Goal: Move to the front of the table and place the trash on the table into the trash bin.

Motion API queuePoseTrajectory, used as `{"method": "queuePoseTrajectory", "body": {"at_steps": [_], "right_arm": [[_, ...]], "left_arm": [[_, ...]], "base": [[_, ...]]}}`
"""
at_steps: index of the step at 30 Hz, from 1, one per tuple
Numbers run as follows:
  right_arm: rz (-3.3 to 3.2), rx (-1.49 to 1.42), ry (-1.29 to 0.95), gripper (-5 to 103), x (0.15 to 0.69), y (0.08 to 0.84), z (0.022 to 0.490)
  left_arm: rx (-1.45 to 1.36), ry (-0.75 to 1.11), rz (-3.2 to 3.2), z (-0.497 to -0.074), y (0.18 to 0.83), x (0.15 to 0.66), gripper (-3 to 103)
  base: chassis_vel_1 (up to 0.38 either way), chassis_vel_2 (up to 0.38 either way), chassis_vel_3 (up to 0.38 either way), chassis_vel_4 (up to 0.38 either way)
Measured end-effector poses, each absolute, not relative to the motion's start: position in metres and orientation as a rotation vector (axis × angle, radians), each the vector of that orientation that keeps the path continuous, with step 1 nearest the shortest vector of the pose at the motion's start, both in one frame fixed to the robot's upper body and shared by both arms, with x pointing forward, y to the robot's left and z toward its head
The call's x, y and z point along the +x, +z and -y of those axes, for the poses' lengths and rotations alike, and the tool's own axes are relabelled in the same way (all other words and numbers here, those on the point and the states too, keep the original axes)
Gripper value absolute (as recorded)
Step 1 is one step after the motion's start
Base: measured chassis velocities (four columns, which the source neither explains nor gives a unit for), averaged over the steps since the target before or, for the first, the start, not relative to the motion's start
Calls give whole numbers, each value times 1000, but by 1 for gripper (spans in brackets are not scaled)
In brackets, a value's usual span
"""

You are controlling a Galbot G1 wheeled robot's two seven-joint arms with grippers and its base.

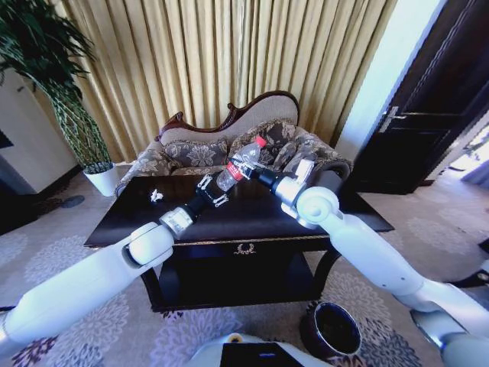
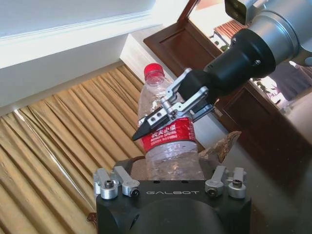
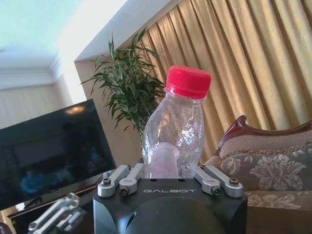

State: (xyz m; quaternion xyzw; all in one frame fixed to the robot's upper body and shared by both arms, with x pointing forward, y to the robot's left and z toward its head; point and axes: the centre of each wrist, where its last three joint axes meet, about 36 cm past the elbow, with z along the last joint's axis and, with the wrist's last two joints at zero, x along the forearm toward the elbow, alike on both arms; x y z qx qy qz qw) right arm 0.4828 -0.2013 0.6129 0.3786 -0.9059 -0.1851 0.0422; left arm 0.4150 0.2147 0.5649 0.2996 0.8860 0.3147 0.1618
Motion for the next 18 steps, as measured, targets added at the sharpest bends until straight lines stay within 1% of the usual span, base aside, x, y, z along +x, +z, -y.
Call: {"method": "queuePoseTrajectory", "body": {"at_steps": [1, 3, 6, 10, 14, 18], "right_arm": [[2779, 1150, -562, 24, 483, 613, 203], [2782, 1146, -561, 24, 483, 613, 204], [2815, 1103, -564, 24, 483, 610, 212], [2845, 1050, -561, 24, 482, 608, 221], [2920, 975, -490, 24, 479, 602, 232], [3014, 799, -390, 24, 470, 588, 251]], "left_arm": [[857, 891, -2529, -215, 565, 415, 82], [858, 886, -2530, -215, 565, 415, 82], [821, 839, -2560, -218, 572, 414, 97], [780, 801, -2604, -226, 582, 413, 100], [673, 733, -2666, -240, 592, 413, 100], [502, 651, -2751, -262, 601, 410, 100]], "base": [[0, 0, 0, 0], [0, 0, 0, 0], [0, 0, 0, 0], [0, 0, 0, 0], [0, 0, 0, 0], [0, 0, 0, 0]]}}
